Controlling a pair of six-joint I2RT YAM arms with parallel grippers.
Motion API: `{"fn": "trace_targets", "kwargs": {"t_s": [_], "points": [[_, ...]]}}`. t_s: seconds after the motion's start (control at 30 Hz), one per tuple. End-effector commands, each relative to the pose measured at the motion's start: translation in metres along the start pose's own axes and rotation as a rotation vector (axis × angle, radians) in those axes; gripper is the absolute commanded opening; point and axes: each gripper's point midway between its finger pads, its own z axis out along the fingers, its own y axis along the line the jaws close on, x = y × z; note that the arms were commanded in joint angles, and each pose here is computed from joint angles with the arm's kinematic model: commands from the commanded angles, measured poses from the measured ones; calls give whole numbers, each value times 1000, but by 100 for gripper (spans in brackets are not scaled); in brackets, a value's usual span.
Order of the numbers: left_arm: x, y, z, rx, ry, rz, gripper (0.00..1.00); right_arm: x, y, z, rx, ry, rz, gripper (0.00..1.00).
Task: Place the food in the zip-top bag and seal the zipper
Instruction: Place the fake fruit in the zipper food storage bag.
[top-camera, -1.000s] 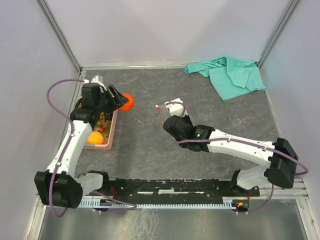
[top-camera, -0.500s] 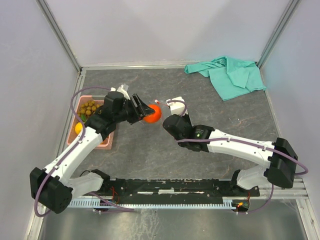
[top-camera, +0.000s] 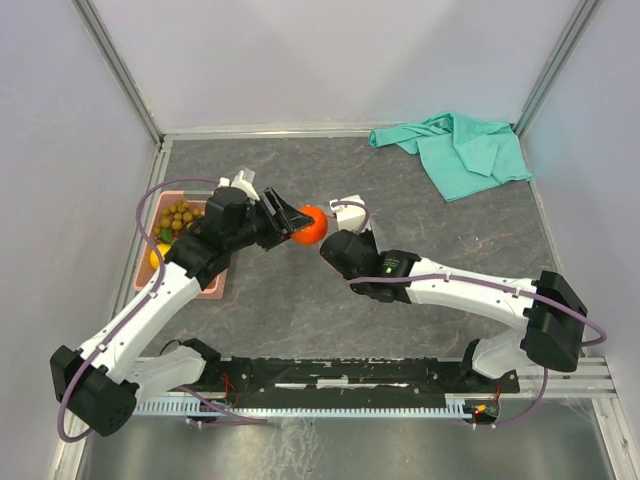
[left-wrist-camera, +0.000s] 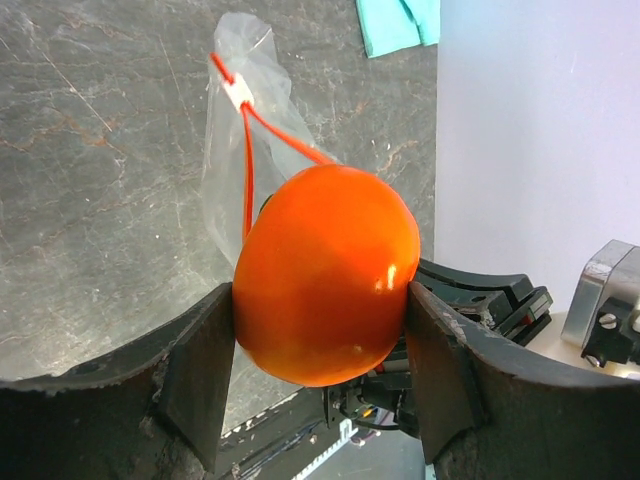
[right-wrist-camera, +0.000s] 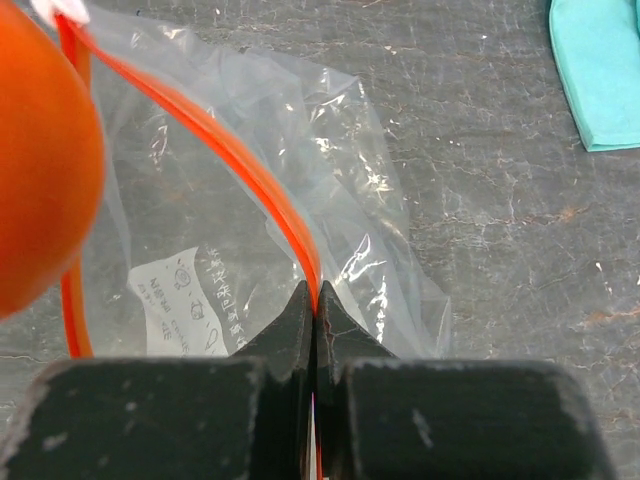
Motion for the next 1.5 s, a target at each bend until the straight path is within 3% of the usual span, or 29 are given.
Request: {"fn": "trace_targets", "kwargs": {"t_s": [0.0, 0.27, 0.43, 0.77, 1.17, 1.47], "points": [[-1, -20, 5, 52, -11, -38, 3, -25, 7, -3, -26, -54, 108, 2], [24, 0, 28, -44, 45, -25, 3, -35, 8, -7, -46, -74, 161, 2], [29, 28, 37, -204, 69, 5, 3, -38, 7, -11, -60, -80, 181, 1], [34, 11, 49, -246, 74, 66, 3, -38, 17, -16, -130, -65, 236, 2], [36, 7, 57, -266, 47, 62, 50, -31, 18, -17, -147, -52, 287, 1], [40, 3, 57, -255, 63, 41, 62, -19, 14, -12, -135, -17, 332, 1]]}}
